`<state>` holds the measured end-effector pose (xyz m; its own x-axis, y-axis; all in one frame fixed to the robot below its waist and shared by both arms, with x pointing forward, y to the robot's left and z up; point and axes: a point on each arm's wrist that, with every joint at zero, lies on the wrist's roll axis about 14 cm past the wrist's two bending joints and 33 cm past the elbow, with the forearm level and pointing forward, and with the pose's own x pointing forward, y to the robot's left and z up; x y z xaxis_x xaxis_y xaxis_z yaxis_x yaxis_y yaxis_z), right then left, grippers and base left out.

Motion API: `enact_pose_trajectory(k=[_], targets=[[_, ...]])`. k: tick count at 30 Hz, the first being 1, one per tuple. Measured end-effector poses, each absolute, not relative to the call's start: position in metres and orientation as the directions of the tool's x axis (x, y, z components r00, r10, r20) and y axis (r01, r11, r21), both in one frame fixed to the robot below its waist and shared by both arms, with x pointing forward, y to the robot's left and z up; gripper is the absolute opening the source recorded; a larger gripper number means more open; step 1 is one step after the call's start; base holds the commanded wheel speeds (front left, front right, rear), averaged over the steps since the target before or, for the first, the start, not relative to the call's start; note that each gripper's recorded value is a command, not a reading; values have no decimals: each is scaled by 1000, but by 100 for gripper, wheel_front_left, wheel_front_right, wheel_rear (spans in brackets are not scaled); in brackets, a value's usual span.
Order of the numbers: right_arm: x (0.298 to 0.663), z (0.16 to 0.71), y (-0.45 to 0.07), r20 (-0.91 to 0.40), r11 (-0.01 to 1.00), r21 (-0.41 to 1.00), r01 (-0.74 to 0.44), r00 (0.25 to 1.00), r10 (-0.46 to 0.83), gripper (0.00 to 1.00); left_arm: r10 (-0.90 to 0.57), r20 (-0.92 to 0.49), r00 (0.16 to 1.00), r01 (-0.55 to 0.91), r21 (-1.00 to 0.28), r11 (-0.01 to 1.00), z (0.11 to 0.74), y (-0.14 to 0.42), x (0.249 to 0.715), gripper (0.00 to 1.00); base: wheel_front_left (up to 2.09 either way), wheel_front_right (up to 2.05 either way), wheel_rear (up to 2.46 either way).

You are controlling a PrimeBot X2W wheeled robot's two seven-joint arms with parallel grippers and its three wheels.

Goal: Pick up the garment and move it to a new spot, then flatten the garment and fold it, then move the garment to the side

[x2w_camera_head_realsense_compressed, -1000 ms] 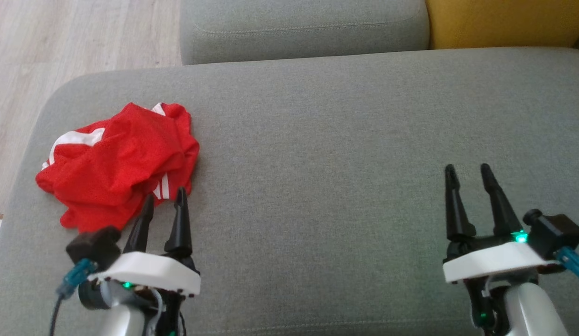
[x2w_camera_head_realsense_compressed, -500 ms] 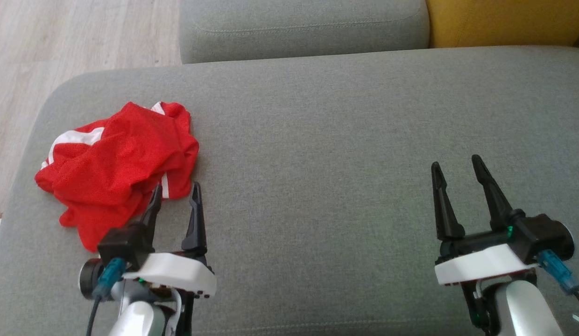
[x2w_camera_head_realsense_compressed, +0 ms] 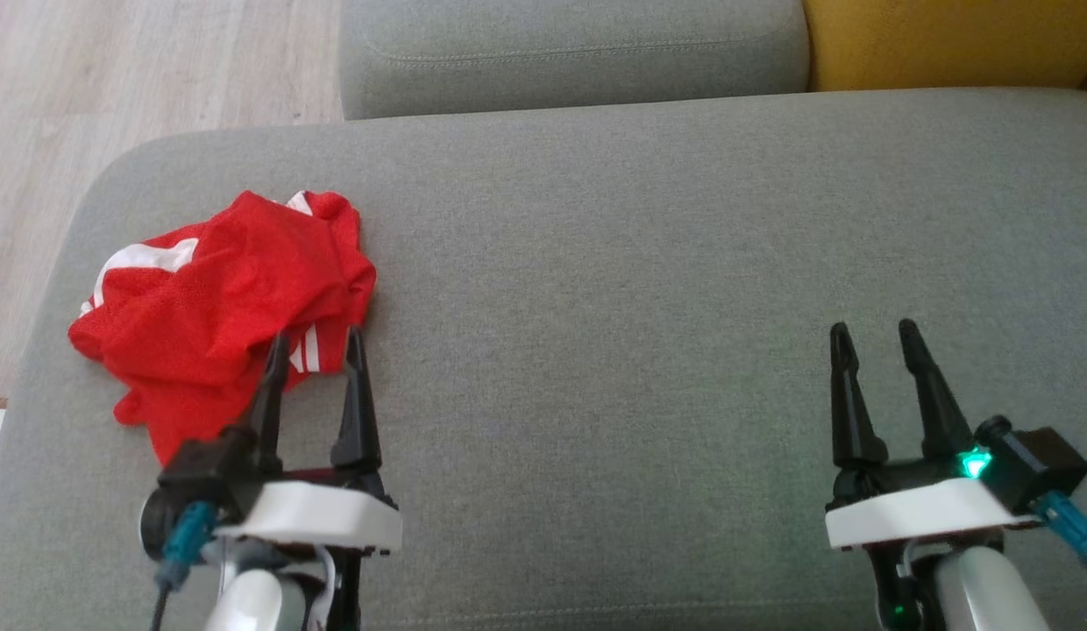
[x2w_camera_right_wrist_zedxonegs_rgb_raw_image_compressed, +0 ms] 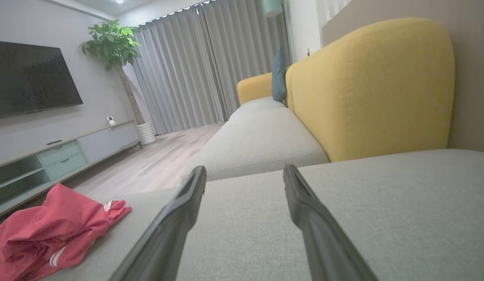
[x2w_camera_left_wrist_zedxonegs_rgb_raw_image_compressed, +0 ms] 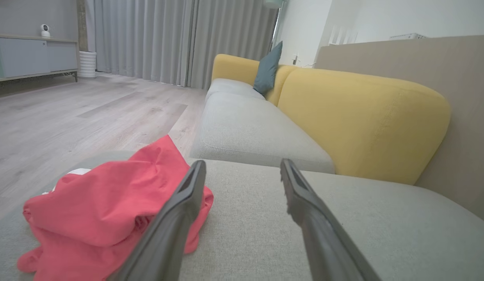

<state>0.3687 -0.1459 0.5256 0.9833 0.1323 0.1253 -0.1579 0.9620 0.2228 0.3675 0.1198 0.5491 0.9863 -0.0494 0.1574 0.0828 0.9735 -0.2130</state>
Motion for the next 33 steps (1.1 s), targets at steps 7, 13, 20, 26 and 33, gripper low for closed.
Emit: enact_pose_trajectory(k=[7, 13, 20, 26, 33], targets=[[366, 514, -141, 99, 969, 179, -168, 983, 152, 100, -83, 147, 986, 103, -134, 986, 537, 115, 362, 100, 0, 0, 0], [365, 517, -137, 112, 976, 118, -184, 979, 171, 100, -106, 184, 977, 120, -67, 991, 544, 108, 361, 100, 0, 0, 0], [365, 518, -135, 117, 976, 106, -191, 977, 178, 100, -99, 195, 976, 111, -52, 993, 546, 113, 361, 100, 0, 0, 0], [369, 519, -122, 120, 968, 105, -228, 969, 216, 100, -53, 198, 979, 64, -53, 997, 547, 127, 357, 100, 0, 0, 0], [375, 519, -87, 120, 938, 105, -330, 941, 317, 100, 55, 198, 979, -46, -52, 998, 548, 160, 345, 100, 0, 0, 0]])
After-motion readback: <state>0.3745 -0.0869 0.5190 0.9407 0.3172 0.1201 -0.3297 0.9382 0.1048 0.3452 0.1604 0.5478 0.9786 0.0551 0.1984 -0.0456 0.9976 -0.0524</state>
